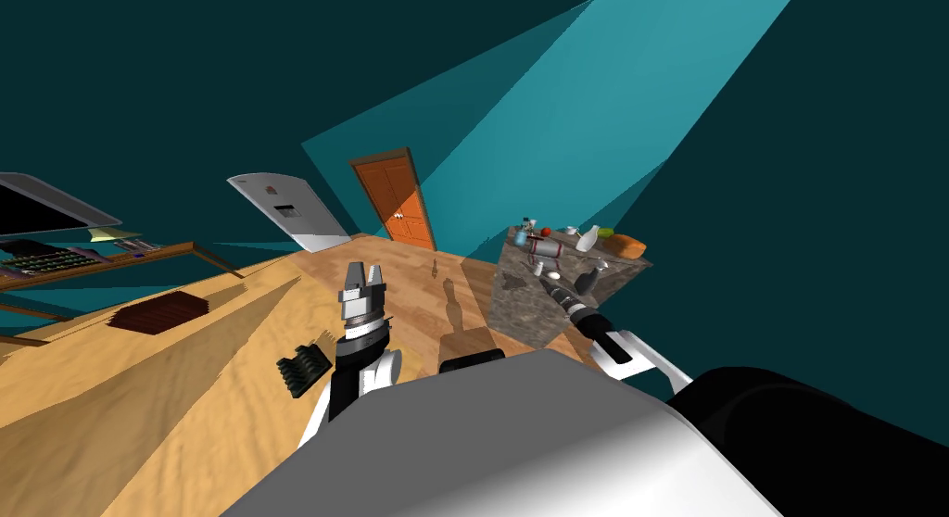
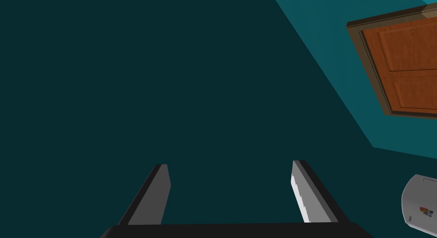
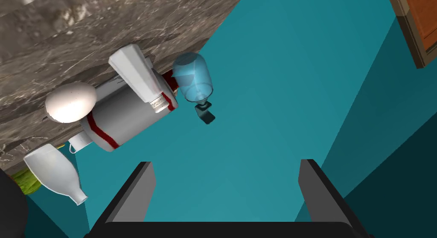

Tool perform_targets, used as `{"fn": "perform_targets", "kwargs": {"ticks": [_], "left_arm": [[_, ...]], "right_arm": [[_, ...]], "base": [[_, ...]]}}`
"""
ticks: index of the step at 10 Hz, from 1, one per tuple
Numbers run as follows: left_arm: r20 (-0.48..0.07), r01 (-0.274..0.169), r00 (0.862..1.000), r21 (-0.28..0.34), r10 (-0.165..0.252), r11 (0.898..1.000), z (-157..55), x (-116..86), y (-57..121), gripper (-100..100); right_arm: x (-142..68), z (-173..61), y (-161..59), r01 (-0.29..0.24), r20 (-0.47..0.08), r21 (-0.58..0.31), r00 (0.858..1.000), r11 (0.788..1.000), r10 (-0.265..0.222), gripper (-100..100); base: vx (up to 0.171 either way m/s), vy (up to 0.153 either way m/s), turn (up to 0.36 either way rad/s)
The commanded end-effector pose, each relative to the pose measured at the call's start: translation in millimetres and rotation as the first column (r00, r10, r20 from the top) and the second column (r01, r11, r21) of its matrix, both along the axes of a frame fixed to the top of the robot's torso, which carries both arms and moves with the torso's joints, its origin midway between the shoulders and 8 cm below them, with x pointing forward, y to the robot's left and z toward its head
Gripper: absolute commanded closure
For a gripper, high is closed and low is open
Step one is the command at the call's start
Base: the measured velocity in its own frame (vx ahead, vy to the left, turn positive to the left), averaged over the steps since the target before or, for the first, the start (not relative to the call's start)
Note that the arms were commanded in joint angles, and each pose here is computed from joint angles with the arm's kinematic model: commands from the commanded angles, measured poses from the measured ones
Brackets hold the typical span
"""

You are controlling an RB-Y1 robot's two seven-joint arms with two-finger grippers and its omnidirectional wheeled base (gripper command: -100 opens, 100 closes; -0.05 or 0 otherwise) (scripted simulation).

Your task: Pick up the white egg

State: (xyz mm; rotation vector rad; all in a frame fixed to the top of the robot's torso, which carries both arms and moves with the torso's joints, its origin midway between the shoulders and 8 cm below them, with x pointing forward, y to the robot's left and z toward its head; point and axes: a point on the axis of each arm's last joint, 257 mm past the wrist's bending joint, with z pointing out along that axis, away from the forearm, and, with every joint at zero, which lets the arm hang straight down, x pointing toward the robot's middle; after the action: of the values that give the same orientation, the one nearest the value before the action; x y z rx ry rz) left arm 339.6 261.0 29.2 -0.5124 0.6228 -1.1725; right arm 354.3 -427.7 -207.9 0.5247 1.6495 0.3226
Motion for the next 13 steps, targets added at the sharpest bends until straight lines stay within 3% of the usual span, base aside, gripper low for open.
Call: {"fn": "perform_targets", "kwargs": {"ticks": [1, 2, 3, 5, 6, 8, 9, 11, 12, 13], "left_arm": [[0.000, 0.000, 1.000, 0.000, 0.000, 1.000, 0.0, 0.0, 0.0, 0], [0.000, 0.000, 1.000, 0.000, 0.000, 1.000, 0.0, 0.0, 0.0, 0], [0.000, 0.000, 1.000, 0.000, 0.000, 1.000, 0.0, 0.0, 0.0, 0], [0.000, 0.000, 1.000, 0.000, 0.000, 1.000, 0.0, 0.0, 0.0, 0], [0.000, 0.000, 1.000, 0.000, 0.000, 1.000, 0.0, 0.0, 0.0, 0], [0.000, 0.000, 1.000, 0.000, 0.000, 1.000, 0.0, 0.0, 0.0, 0], [0.000, 0.000, 1.000, 0.000, 0.000, 1.000, 0.0, 0.0, 0.0, 0], [0.000, 0.000, 1.000, 0.000, 0.000, 1.000, 0.0, 0.0, 0.0, 0], [0.000, 0.000, 1.000, 0.000, 0.000, 1.000, 0.0, 0.0, 0.0, 0], [0.000, 0.000, 1.000, 0.000, 0.000, 1.000, 0.0, 0.0, 0.0, 0]], "right_arm": [[-2.8, -4.2, -11.0, 0.004, -0.035, -0.046, 0.999, 0.999, -0.006, -100], [-12.5, -18.5, -30.4, 0.023, -0.094, -0.113, 0.995, 0.993, -0.033, -100], [-11.3, -17.0, -30.7, 0.013, -0.097, -0.124, 0.995, 0.992, -0.025, -100], [-31.2, -39.4, -69.1, 0.021, -0.204, -0.266, 0.976, 0.964, -0.077, -100], [-28.9, -36.6, -69.7, 0.005, -0.208, -0.282, 0.976, 0.959, -0.067, -100], [-48.4, -52.0, -106.2, -0.022, -0.300, -0.420, 0.947, 0.907, -0.116, -100], [-45.7, -48.9, -106.8, -0.037, -0.303, -0.433, 0.947, 0.901, -0.107, -100], [-64.2, -59.7, -139.6, -0.096, -0.382, -0.553, 0.912, 0.828, -0.149, -100], [-60.8, -56.1, -140.4, -0.112, -0.385, -0.565, 0.912, 0.818, -0.141, -100], [-70.7, -61.6, -154.8, -0.147, -0.421, -0.611, 0.893, 0.778, -0.162, -100]], "base": [[0.003, 0.058, 0.008], [0.020, 0.072, 0.034], [0.010, 0.060, 0.008], [0.014, 0.079, 0.038], [0.021, 0.063, 0.008], [0.038, 0.065, 0.037], [0.040, 0.048, 0.007], [0.055, 0.032, 0.050], [0.047, 0.026, 0.007], [0.045, 0.017, 0.031]]}}
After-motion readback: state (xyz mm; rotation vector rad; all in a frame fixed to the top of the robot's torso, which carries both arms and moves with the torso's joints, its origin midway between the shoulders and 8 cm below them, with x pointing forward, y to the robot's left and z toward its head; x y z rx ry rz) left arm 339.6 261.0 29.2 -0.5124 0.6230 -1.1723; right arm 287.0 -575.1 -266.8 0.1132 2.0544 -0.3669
